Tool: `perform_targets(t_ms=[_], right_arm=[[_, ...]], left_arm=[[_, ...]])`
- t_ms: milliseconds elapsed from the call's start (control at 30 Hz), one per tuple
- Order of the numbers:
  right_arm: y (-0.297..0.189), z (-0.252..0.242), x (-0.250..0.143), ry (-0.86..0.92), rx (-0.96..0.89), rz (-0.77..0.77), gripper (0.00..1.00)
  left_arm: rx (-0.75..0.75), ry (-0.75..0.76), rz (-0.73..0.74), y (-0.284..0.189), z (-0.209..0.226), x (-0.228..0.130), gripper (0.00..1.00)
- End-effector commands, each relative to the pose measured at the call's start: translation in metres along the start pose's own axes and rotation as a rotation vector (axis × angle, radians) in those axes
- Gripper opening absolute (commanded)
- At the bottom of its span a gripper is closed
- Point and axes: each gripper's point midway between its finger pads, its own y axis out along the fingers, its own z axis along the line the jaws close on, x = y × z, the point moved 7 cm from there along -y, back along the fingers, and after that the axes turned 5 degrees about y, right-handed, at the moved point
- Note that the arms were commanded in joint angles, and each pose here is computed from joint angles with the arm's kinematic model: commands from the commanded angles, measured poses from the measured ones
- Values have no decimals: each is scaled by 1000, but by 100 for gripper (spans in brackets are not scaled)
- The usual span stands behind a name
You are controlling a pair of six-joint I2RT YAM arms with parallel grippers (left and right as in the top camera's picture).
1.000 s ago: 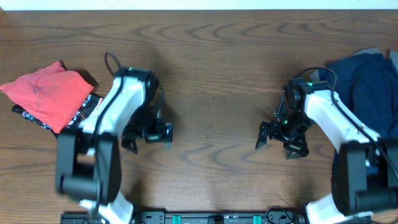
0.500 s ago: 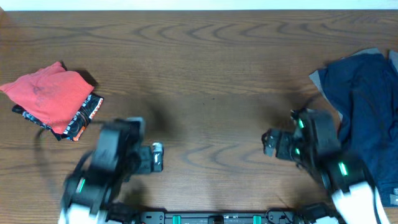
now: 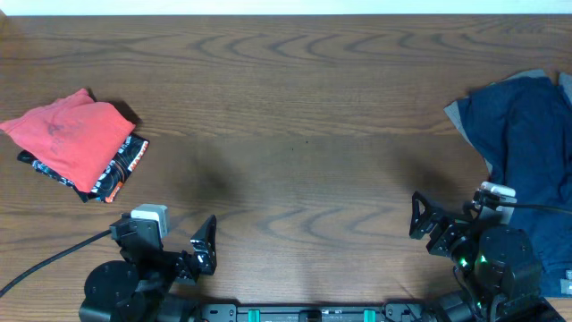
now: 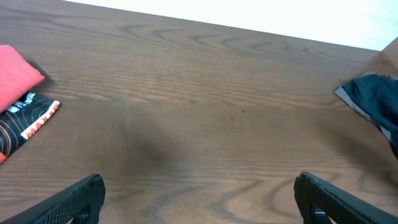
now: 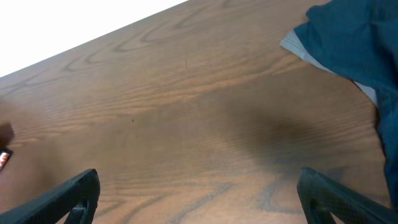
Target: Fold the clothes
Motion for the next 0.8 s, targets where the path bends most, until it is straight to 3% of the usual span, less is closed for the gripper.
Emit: perform_targets(t_ms=[0,500,767], right_arm=[[2,-4,-3,8,-25,3,99],[0,-18,-21,-18,-102,107,99],[3,-32,-21,-82,-113,11,99]], left_arm=[[8,-7,3,2,1,-2,98],[8,-7,3,2,1,-2,98],[8,-7,3,2,1,-2,98]])
